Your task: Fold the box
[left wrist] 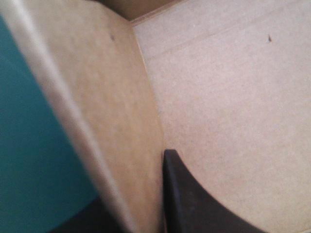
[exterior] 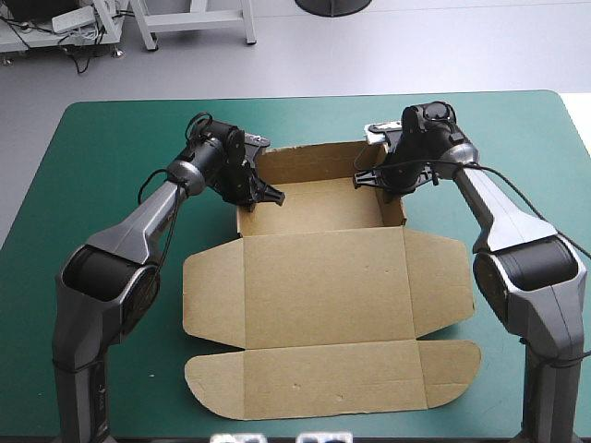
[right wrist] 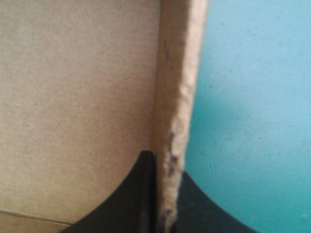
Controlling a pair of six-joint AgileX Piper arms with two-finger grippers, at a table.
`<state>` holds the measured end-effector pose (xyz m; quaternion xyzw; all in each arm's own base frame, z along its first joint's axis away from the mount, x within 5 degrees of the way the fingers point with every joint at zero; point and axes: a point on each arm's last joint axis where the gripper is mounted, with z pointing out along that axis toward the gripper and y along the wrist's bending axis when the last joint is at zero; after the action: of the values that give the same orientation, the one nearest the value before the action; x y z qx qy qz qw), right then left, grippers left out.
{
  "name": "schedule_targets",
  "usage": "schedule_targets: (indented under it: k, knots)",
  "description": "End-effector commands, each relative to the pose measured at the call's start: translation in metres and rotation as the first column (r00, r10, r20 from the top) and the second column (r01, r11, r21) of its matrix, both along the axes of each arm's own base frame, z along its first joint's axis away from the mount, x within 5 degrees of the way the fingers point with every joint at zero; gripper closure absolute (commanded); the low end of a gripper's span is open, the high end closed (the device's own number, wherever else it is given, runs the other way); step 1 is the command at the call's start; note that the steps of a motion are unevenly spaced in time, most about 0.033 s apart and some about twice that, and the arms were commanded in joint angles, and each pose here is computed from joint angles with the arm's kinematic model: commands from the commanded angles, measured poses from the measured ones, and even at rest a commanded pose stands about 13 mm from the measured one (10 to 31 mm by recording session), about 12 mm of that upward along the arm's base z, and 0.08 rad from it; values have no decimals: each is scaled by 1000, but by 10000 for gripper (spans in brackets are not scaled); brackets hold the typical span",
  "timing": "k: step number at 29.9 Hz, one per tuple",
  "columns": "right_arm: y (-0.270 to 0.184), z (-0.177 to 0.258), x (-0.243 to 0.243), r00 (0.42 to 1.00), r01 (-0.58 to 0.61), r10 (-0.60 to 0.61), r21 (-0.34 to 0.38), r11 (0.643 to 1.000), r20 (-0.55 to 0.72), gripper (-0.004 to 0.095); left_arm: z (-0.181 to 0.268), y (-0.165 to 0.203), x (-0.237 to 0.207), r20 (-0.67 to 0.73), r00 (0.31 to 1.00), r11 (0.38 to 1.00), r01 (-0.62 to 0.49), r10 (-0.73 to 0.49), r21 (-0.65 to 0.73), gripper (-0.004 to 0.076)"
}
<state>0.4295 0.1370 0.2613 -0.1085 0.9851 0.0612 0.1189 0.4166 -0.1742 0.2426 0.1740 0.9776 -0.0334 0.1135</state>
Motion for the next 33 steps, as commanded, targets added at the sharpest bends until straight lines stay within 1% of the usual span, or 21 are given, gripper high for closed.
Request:
schedule_targets:
  k: [1,3,5,6,7,8,9,10,11,12,13,14,16,19,22,28,30,33]
  knots:
    - [-4,8,-3,999,-46,47,-44,998,12,916,11,-4,-13,-63,995,996,84,-82,26,732]
    - [-4,9,-3,998,-59,60,-45,997,15,868,16,-4,-13,-50,995,996,83,-82,18,724]
    - [-4,12,-4,997,-69,70,-44,997,24,750,24,-6,-11,-24,996,997,82,-82,2,687]
    - [-4,14,-4,997,-73,74,-44,996,29,687,29,-7,-10,-12,997,997,82,-82,-12,656]
    - [-4,15,-5,996,-77,78,-44,996,32,578,34,-8,-9,4,997,996,82,-82,-28,615]
    - [-4,18,-5,996,-76,78,-43,996,38,502,38,-9,-9,13,997,996,82,-81,-37,575]
    - [-4,20,-6,996,-76,78,-44,996,44,408,45,-10,-8,36,996,995,83,-81,-50,507]
    - [-5,23,-7,996,-71,73,-45,996,51,328,50,-11,-7,50,995,995,84,-81,-62,470]
    - [-6,25,-7,996,-65,68,-47,997,57,277,56,-12,-7,66,995,993,85,-80,-76,395]
    - [-6,28,-8,996,-65,68,-46,997,62,241,60,-13,-6,79,994,993,86,-80,-86,336]
    - [-6,32,-9,995,-65,68,-44,997,72,214,65,-13,-7,88,993,992,86,-77,-98,295]
    - [-7,36,-11,994,-64,67,-41,997,82,213,70,-14,-7,98,992,989,84,-73,-119,251]
    - [-8,45,-14,993,-64,67,-37,997,101,213,75,-14,-9,105,992,988,79,-65,-131,227]
    - [-10,62,-21,988,-62,66,-32,998,140,213,82,-13,-12,120,991,987,81,-65,-136,227]
    - [-15,78,-28,981,-57,64,-44,997,182,216,91,-10,-15,146,987,989,82,-63,-124,227]
    - [-21,106,-43,966,-50,59,-39,998,250,226,114,2,-23,225,972,995,78,-63,-58,227]
    - [-21,115,-48,962,-52,56,-25,998,268,233,124,5,-27,250,966,995,78,-61,-56,227]
    - [-20,129,-58,956,-51,40,33,998,289,234,141,9,-37,283,959,995,54,-28,-84,229]
